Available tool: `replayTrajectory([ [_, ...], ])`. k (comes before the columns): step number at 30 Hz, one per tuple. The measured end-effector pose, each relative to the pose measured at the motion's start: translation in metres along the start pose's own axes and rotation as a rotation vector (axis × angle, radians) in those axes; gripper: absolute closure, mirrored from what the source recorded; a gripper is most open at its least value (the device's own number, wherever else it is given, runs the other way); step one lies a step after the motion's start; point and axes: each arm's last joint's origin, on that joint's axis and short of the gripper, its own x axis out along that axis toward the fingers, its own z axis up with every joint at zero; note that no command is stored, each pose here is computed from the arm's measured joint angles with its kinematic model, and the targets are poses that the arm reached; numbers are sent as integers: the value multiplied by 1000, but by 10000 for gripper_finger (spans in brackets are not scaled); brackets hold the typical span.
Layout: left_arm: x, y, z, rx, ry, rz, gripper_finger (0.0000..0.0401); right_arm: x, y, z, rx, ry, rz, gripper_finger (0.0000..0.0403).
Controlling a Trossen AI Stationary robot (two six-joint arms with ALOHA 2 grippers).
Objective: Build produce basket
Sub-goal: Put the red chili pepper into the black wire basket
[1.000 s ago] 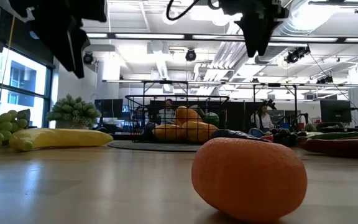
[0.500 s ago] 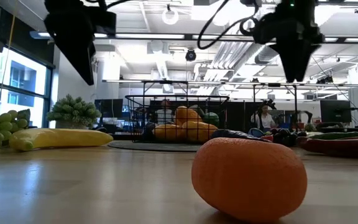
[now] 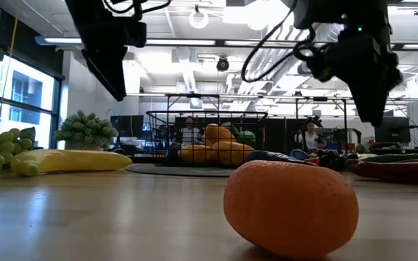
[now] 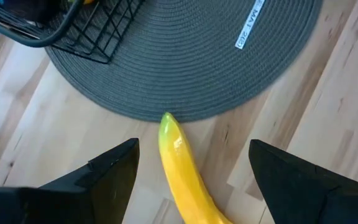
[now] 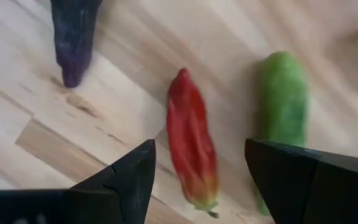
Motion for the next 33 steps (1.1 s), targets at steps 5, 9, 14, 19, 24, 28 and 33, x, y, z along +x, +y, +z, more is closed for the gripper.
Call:
replayTrajectory([
  [5,1,5,2,-24,-2,7,107,19,-2,-2,21,23,51,174],
  [9,2,9,3,-31,-1,14,107,30,-5,-5,20,39,72,174],
  [14,3,14,5,-40,-1,22,107,42,-9,-8,20,62,80,174],
  [19,4,18,6,-53,1,30,107,55,-12,-12,18,83,123,174],
  [24,5,21,7,-65,1,36,107,67,-15,-19,27,96,131,174],
  [28,5,23,7,-70,2,39,107,72,-17,-23,44,112,117,181],
  [33,5,23,8,-66,-6,37,107,72,-16,-24,62,105,119,231],
])
